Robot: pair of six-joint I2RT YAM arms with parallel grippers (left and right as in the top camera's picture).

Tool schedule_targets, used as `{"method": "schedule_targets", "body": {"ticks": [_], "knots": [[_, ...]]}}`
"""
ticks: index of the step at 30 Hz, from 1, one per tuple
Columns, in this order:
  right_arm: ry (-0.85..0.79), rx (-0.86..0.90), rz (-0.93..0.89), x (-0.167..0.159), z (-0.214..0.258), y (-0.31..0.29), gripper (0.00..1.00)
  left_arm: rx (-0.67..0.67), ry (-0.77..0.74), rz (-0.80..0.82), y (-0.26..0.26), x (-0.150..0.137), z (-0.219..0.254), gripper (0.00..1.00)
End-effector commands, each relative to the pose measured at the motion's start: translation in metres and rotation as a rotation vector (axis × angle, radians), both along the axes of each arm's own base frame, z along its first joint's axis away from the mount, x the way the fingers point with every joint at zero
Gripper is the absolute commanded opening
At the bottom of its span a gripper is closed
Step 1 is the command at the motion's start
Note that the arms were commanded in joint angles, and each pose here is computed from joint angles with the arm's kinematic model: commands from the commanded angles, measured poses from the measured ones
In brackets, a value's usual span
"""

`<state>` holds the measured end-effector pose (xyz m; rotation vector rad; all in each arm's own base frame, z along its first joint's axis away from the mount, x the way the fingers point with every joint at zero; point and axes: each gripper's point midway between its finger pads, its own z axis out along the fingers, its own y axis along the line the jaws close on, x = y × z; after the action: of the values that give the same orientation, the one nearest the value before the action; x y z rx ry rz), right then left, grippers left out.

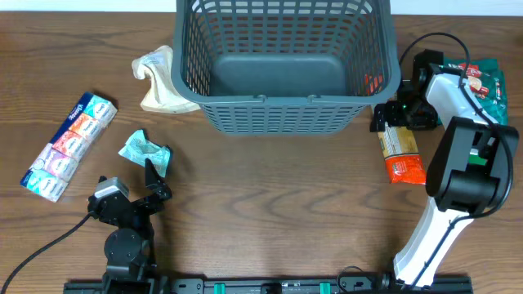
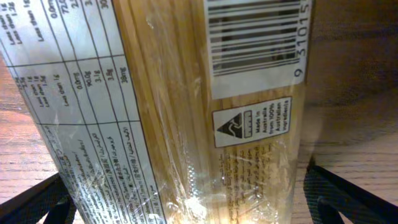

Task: Pack container
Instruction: 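Lift the spaghetti packet with the right gripper toward the basket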

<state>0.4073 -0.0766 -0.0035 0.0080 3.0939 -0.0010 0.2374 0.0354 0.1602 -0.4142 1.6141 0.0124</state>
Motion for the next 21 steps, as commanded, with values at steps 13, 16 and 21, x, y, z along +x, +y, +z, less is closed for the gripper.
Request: {"method": "schedule_targets", "body": {"ticks": [13,16,21], "knots": [[0.05,0.045,-0.025,-0.0155,-0.019,0.0038,0.01,-0.004,0.035,0.013,0.0024,-0.0001,-0.0159,0.99],[0.045,0.062,-0.028,-0.0144,-0.0189,0.0066,0.01,-0.004,0.035,0.013,0.0024,-0.0001,-0.0158,0.99],[0.041,0.062,-0.077,-0.0131,-0.0184,0.0063,0.01,-0.004,0.035,0.013,0.0024,-0.0001,-0.0158,0.98]]}}
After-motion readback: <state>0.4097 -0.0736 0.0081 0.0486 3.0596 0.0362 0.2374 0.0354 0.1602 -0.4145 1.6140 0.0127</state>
